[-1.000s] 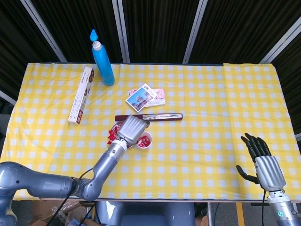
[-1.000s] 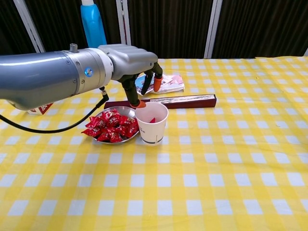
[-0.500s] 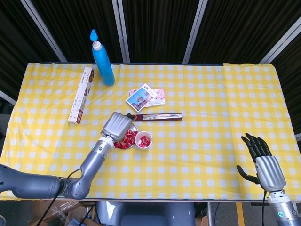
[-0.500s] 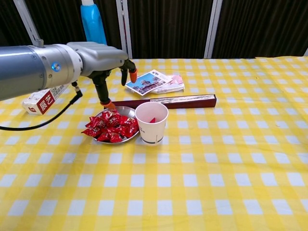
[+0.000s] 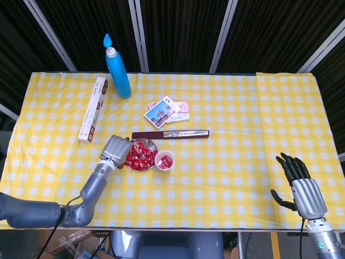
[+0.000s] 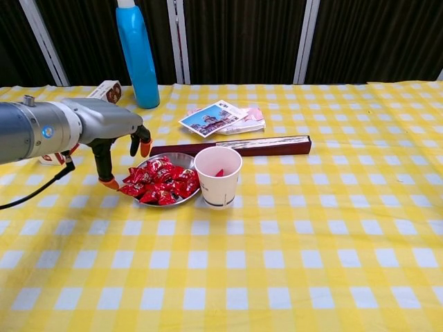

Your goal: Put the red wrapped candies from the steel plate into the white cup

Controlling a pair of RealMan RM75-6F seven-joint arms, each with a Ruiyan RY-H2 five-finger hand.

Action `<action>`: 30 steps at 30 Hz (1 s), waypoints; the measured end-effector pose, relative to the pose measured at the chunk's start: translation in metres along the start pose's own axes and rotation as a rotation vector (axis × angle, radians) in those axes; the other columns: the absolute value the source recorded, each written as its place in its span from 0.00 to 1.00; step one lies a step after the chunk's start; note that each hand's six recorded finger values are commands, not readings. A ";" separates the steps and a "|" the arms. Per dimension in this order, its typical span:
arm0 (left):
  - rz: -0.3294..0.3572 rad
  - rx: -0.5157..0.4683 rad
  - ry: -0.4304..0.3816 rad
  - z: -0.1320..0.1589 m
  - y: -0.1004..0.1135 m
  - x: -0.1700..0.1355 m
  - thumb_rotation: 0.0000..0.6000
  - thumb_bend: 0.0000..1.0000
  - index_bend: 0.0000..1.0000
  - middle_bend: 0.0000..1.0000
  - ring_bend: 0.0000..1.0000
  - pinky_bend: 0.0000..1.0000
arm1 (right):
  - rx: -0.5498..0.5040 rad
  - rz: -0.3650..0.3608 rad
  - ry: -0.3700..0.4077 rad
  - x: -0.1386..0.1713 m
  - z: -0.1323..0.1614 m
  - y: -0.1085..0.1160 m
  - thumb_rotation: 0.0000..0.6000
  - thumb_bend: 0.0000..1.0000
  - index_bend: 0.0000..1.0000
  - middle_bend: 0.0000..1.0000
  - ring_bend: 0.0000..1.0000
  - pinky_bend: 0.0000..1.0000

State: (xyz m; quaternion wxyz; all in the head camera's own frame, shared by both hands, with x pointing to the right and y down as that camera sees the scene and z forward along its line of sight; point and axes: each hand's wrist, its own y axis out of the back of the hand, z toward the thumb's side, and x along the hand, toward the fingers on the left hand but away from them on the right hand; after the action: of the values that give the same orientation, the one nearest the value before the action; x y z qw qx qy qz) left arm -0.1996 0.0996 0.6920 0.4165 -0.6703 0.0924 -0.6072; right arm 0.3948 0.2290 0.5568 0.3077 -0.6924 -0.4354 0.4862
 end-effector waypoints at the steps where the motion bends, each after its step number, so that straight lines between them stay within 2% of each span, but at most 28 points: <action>1: -0.002 -0.001 0.000 0.001 -0.002 0.001 1.00 0.19 0.31 0.32 0.88 0.97 | 0.000 -0.001 0.000 0.000 0.000 0.000 1.00 0.39 0.00 0.00 0.00 0.00; 12: -0.008 0.003 -0.023 0.015 -0.010 0.008 1.00 0.20 0.34 0.34 0.88 0.97 | -0.006 -0.002 -0.001 0.000 0.000 0.001 1.00 0.39 0.00 0.00 0.00 0.00; 23: -0.007 0.007 -0.034 0.028 -0.010 0.013 1.00 0.31 0.42 0.46 0.88 0.97 | -0.009 -0.006 0.001 0.000 0.001 0.002 1.00 0.39 0.00 0.00 0.00 0.00; 30: 0.001 0.010 -0.038 0.033 -0.012 0.015 1.00 0.41 0.50 0.57 0.88 0.98 | -0.013 -0.014 0.004 0.000 0.002 0.003 1.00 0.39 0.00 0.00 0.00 0.00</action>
State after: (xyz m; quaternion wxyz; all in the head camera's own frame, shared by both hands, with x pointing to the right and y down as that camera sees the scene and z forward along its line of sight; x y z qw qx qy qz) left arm -0.1709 0.1127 0.7134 0.4216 -0.6796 0.0817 -0.5947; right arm 0.3942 0.2278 0.5537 0.3074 -0.6923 -0.4428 0.4797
